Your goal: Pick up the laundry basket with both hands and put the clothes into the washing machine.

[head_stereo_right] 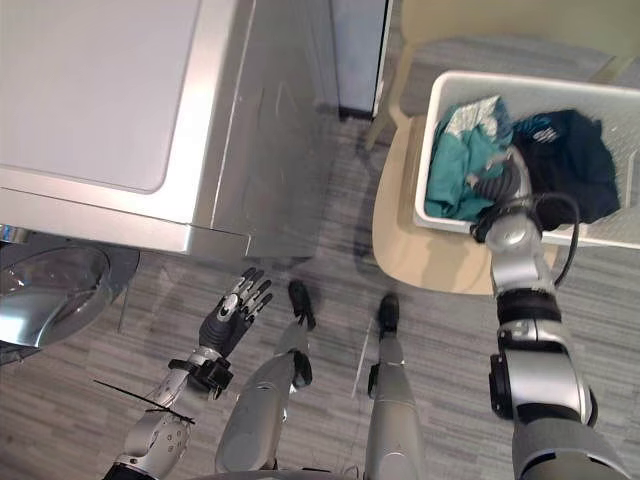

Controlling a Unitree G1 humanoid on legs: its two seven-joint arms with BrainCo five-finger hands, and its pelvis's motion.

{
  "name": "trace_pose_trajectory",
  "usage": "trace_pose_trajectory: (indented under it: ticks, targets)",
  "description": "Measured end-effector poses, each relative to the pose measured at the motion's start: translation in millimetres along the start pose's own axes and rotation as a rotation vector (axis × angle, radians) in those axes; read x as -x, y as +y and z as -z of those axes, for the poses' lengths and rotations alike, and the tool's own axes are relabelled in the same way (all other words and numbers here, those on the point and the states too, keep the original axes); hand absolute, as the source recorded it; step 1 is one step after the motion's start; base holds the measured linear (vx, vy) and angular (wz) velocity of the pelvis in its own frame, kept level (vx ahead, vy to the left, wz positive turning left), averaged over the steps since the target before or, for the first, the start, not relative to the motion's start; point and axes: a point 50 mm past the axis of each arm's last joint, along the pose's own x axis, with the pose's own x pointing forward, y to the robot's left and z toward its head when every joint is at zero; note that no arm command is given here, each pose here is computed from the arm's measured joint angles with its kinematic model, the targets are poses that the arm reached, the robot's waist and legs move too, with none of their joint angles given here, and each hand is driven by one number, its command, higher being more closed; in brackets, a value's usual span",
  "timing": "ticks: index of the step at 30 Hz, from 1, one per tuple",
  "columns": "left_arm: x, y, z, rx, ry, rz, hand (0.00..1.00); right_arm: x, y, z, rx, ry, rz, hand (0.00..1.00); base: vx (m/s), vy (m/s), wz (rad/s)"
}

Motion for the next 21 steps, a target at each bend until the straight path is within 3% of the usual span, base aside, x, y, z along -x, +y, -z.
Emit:
trace_pose_trajectory:
  ticks: [14,21]
  targets:
    - [-14.0,-26.0,2.0,0.162,-0.062,0.056,0.00,-14.9,-3.2,-34.0,0.149,-0.093,-0.034,0.00,0.01,-0.017,0.03]
    - [-18.0,-34.0,4.5,0.311,-0.095,0.052,0.00,-21.2,-2.9,-20.2,0.348,-0.022,-0.115,0.00,0.02,-0.036,0.01]
